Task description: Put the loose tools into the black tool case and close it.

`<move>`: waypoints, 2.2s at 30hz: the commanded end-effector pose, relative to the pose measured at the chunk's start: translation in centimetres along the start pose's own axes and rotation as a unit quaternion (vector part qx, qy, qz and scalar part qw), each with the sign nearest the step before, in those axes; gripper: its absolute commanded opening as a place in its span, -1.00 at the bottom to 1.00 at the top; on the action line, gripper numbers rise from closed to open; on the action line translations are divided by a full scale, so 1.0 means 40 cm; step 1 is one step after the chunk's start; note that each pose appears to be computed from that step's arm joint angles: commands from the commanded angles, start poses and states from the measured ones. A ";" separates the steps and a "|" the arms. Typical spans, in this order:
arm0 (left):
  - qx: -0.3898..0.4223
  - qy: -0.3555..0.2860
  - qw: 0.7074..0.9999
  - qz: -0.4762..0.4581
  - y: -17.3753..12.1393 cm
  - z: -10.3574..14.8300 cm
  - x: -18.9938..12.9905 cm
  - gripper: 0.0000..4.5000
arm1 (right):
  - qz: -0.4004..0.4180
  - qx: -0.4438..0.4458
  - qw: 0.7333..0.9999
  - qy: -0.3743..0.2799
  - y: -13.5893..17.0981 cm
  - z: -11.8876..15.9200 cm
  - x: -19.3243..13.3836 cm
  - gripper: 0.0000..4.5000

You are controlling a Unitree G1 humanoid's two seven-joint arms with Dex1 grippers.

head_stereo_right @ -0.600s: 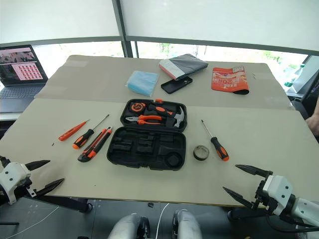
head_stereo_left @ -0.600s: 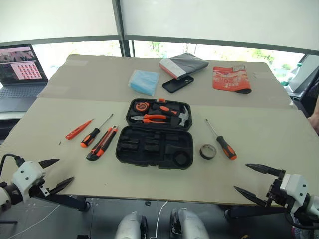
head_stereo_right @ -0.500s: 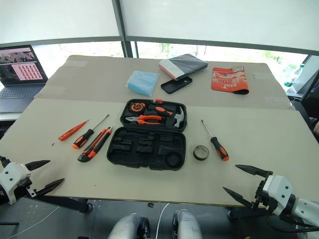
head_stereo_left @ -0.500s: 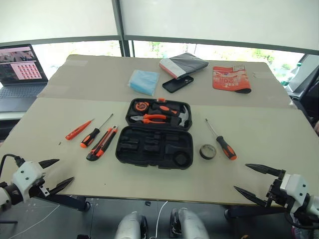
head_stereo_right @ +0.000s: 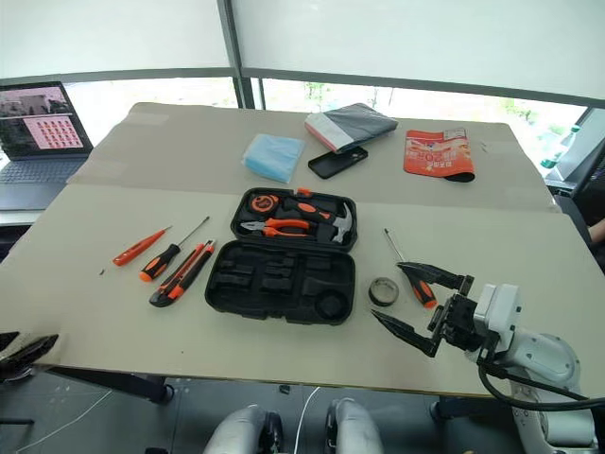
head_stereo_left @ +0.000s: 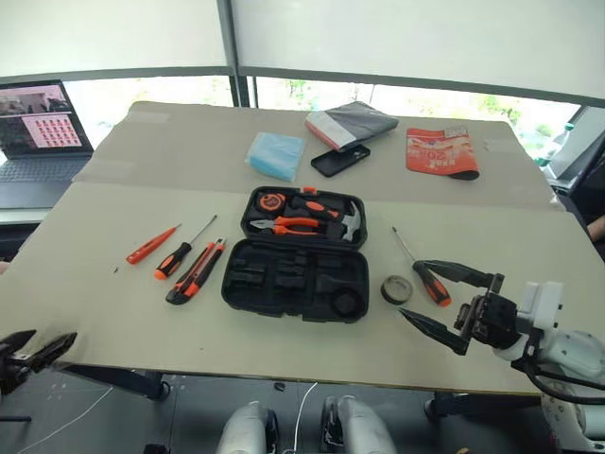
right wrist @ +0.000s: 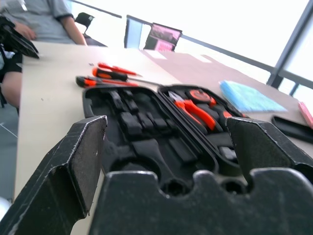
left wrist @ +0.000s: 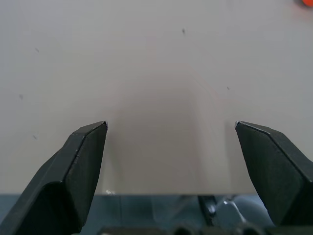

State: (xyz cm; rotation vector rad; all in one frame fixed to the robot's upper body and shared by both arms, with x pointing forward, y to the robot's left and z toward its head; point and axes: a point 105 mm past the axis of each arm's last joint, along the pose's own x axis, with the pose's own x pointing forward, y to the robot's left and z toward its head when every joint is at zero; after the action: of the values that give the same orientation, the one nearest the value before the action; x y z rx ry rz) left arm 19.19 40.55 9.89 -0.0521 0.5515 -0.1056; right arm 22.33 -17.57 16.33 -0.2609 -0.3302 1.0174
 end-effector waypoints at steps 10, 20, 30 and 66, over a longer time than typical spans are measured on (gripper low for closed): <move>0.109 0.038 0.988 -0.100 -0.186 0.249 0.183 0.99 | 0.028 -0.028 0.999 -0.034 0.025 0.007 0.022 1.00; 0.136 0.061 0.981 -0.128 -0.236 0.276 0.316 0.99 | 0.014 -0.030 0.999 -0.024 0.028 0.009 0.015 1.00; 0.140 0.070 0.979 -0.131 -0.229 0.257 0.352 0.22 | 0.002 -0.044 0.999 -0.019 0.018 0.028 0.023 1.00; 0.623 -0.098 0.685 -0.364 -0.670 0.348 0.399 -0.63 | -0.027 -0.019 0.999 0.036 -0.081 0.037 -0.007 1.00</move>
State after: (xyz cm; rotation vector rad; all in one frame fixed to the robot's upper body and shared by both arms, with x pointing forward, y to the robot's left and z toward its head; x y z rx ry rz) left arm 37.47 12.90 14.58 1.0199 0.1571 -1.2445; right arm 24.51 -19.70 18.05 -0.3133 -0.2598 0.9434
